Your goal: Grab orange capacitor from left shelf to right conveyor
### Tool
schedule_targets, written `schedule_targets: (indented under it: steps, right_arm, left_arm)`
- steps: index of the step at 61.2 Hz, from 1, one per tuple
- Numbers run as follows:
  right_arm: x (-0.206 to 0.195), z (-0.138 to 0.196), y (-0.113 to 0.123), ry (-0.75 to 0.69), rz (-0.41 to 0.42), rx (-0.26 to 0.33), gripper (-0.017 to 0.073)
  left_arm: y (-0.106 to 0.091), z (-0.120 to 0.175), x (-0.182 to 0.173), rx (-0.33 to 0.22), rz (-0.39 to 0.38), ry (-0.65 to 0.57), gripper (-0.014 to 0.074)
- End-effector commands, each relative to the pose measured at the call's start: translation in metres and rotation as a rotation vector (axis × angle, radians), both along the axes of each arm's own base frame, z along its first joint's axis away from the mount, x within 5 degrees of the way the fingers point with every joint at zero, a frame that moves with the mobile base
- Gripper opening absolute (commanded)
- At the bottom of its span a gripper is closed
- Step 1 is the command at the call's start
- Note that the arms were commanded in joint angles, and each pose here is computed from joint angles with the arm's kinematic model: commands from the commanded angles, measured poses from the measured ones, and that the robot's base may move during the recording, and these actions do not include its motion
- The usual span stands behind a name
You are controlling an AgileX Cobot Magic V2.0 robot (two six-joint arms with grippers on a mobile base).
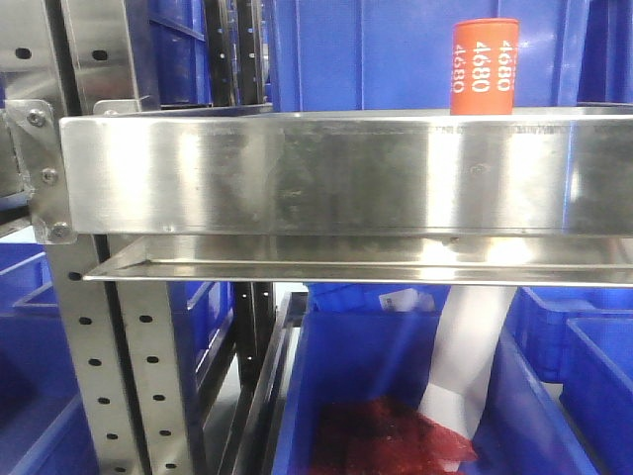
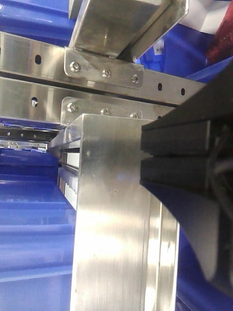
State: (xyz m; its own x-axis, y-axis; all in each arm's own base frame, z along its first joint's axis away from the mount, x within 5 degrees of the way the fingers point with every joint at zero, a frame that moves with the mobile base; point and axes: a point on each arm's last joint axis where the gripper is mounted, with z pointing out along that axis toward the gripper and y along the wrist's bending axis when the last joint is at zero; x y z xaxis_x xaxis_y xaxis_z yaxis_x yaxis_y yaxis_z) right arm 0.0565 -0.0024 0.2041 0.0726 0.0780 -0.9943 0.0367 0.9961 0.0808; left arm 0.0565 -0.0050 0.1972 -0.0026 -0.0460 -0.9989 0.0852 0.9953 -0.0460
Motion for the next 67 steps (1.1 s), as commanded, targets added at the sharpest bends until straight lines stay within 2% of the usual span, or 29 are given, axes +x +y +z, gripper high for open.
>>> schedule_targets:
  steps: [1,7,14,18,22,31,38,45,52,59,67]
  right_arm:
    - [-0.008,0.035,0.0,-0.19,-0.007,-0.008,0.0054]
    - [-0.015,0.067,0.0,-0.223,-0.003,-0.01,0.0056]
    - [-0.015,0.102,0.001,-0.177,0.003,-0.009,0.0059]
    - [-0.009,0.119,0.001,-0.139,0.007,-0.008,0.0091]
    - [0.001,0.135,0.001,-0.108,0.014,-0.006,0.0192]
    - [0.028,0.147,0.008,-0.031,0.111,-0.001,0.0486]
    - [0.051,0.143,0.021,0.054,0.21,-0.005,0.0617]
    - [0.076,0.134,0.038,0.113,0.304,-0.013,0.0624]
    - [0.098,0.129,0.057,0.089,0.378,-0.014,0.0624]
    - [0.119,0.123,0.072,0.05,0.409,-0.011,0.0624]
    - [0.148,0.118,0.083,0.025,0.403,-0.009,0.0624]
  left_arm:
    - [0.0,0.01,-0.001,-0.012,0.001,-0.102,-0.0127]
    - [0.0,0.01,-0.001,-0.012,0.001,-0.102,-0.0127]
    - [0.0,0.01,-0.001,-0.012,0.001,-0.102,-0.0127]
    - [0.0,0.01,-0.001,-0.012,0.001,-0.102,-0.0127]
    - [0.0,0.01,-0.001,-0.012,0.001,-0.102,-0.0127]
    - [0.0,0.01,-0.001,-0.012,0.001,-0.102,-0.0127]
    - [0.0,0.01,-0.001,-0.012,0.001,-0.102,-0.0127]
    - [0.0,0.01,-0.001,-0.012,0.001,-0.102,-0.0127]
    - [0.0,0.01,-0.001,-0.012,0.001,-0.102,-0.0127]
    - [0.0,0.01,-0.001,-0.012,0.001,-0.102,-0.0127]
    - [0.0,0.01,-0.001,-0.012,0.001,-0.102,-0.0127]
